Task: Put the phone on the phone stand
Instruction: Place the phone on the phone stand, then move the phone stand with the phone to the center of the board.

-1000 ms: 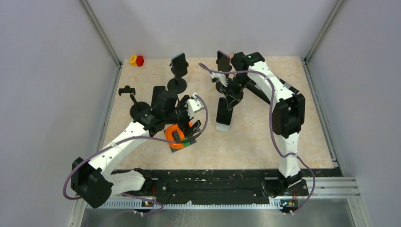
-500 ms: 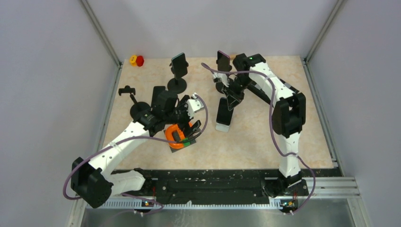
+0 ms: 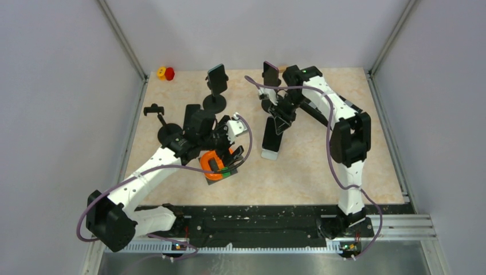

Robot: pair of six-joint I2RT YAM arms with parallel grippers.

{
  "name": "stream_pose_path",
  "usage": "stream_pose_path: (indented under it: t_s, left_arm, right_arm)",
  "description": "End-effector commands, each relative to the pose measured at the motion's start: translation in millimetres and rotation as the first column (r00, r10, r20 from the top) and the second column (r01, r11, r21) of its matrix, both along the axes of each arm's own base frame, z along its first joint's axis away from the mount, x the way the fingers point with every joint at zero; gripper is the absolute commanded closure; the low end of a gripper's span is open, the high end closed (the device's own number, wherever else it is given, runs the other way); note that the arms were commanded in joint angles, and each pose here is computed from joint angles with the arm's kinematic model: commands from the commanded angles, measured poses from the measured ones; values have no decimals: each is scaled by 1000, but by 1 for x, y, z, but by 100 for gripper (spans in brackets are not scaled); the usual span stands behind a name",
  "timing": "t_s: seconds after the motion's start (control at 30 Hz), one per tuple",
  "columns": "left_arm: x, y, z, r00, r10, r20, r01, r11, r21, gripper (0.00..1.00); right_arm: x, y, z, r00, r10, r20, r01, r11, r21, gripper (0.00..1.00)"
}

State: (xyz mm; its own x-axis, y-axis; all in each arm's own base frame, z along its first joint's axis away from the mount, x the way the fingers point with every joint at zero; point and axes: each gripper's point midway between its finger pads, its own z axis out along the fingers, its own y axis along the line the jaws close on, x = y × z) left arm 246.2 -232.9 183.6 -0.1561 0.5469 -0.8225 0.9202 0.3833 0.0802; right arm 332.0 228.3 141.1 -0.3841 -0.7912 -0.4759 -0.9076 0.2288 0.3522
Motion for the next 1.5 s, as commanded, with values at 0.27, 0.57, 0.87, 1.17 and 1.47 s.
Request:
stream_pose_path:
  t_s: [0.27,0.57,0.87,1.17,1.47]
  left_arm:
    - [2,-5,8,999,-24,28,25,999,-24,1]
    - [5,-1,11,998,2,59,0,1000,-29,1]
    - [10,-1,7,998,20,66,-18,1000,-26,1]
    - [15,0,-6,998,41,57,-41,999,-12,1]
    - [15,-1,-5,998,43,53,-42,999,-18,1]
  right_arm:
    - [3,-3,36,992,-36,119,33,999,31,27]
    - [8,-19,52,953,-243,179,208,959,194,12]
    - [-10,-20,22,875,-437,209,329,852,406,9]
    - [-16,-10,9,827,-551,117,381,700,604,14]
    - [-8,-11,-3,765,-641,63,453,606,654,20]
